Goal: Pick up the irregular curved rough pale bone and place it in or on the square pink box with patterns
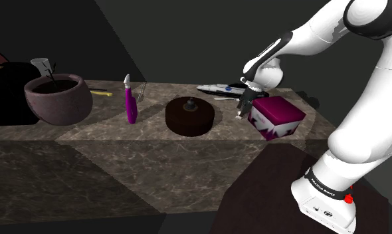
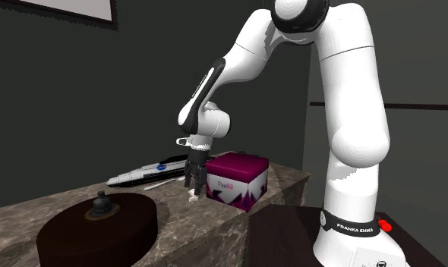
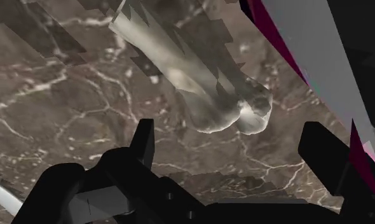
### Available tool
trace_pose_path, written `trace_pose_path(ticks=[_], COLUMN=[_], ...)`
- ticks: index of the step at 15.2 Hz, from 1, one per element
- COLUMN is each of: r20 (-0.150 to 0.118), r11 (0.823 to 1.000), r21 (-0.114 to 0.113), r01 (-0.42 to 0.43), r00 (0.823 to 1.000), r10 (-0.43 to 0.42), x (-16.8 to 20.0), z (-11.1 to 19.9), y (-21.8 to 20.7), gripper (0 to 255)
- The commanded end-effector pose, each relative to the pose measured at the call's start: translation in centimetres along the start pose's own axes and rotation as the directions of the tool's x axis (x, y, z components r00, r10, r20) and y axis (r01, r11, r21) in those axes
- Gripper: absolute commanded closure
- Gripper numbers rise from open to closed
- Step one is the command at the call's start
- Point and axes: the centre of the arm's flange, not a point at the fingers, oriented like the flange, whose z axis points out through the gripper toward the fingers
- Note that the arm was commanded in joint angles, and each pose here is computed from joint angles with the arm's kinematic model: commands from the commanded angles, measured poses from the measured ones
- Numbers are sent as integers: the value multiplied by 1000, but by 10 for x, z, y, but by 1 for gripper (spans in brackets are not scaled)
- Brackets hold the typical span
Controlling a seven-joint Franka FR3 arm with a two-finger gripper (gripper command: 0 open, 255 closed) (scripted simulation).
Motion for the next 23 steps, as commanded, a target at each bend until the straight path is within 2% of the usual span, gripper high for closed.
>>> trace_pose_path(ticks=[1,3,10,11,20,23], r20=[3,3,3,3,3,3], r11=[1000,1000,1000,1000,1000,1000], r21=[13,13,13,13,13,13], r01=[-8,-8,-8,-8,-8,-8], r00=[1000,1000,1000,1000,1000,1000], r10=[8,8,8,8,8,8], x=[-5,-5,-5,-5,-5,-1], z=[16,24,24,24,24,9], y=[-3,-3,-3,-3,-3,-4], gripper=[0,0,0,255,255,255])
